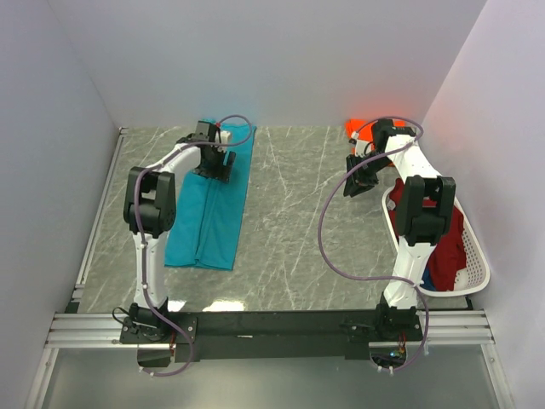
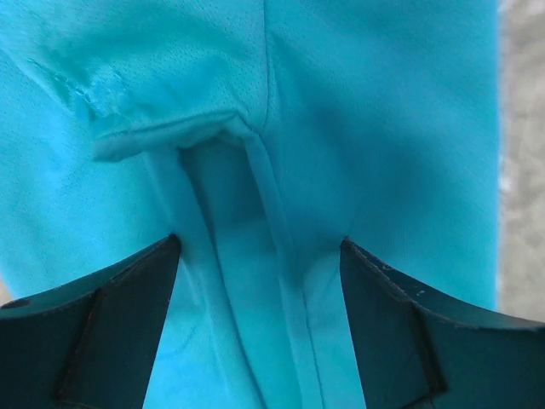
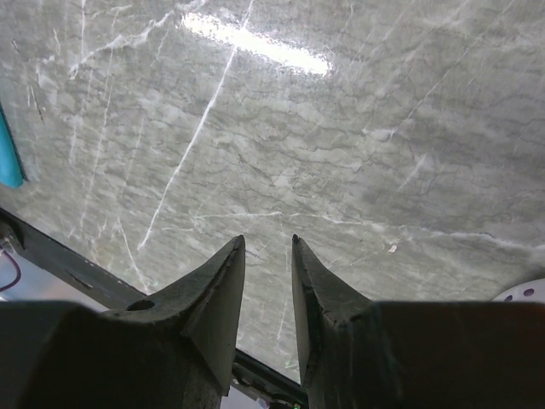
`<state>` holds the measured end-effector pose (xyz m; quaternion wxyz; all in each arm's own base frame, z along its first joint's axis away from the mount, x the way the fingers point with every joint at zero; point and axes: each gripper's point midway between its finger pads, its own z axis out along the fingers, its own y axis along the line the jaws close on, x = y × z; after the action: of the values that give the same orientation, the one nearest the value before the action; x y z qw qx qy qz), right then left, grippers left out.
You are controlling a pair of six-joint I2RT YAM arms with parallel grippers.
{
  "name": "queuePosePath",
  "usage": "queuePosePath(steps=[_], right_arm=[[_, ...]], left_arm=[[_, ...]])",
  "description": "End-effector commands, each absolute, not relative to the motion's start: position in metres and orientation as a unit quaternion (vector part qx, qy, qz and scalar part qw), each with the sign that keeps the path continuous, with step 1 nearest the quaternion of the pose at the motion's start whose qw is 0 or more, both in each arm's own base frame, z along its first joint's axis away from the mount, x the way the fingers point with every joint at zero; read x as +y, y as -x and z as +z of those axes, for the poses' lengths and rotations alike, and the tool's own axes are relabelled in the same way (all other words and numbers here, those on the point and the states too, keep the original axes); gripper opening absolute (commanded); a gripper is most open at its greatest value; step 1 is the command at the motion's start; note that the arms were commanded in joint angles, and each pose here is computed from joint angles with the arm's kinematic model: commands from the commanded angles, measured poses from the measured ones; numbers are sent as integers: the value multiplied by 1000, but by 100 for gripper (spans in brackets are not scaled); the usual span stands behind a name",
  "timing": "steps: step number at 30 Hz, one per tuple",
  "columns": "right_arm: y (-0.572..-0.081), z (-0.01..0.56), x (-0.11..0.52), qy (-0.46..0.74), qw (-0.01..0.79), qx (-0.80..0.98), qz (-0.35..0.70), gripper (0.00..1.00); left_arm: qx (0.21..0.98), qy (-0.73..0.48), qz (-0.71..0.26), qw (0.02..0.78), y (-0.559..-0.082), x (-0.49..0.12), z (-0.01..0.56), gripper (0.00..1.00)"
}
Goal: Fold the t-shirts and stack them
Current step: Fold the tshirt
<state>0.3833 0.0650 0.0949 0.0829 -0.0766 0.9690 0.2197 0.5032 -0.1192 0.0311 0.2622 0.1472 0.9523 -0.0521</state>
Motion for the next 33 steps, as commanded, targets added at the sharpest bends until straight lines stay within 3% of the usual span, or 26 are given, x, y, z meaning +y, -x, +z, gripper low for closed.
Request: queuePosePath(steps=[1,11,21,28,33], right_arm=[[-383,107,61,86,103,967,217,36],[-386,104,60,86,100,967,217,36],[-381,98,55,86,93,969,214,36],[-379,100,54,88,91,969,214,36],[-376,105,55,94,92,968,215,36]], left_arm=[[952,-106,-42,284,-520,-124,35,81],[966,-106,-73,226,-483,-182,-7,77],[968,-20,-146,205,-472,-253,0,76],[960,-48,-126,247,-487,-261,28,79],[924,-134,-89,347,-482,-231,115,84]])
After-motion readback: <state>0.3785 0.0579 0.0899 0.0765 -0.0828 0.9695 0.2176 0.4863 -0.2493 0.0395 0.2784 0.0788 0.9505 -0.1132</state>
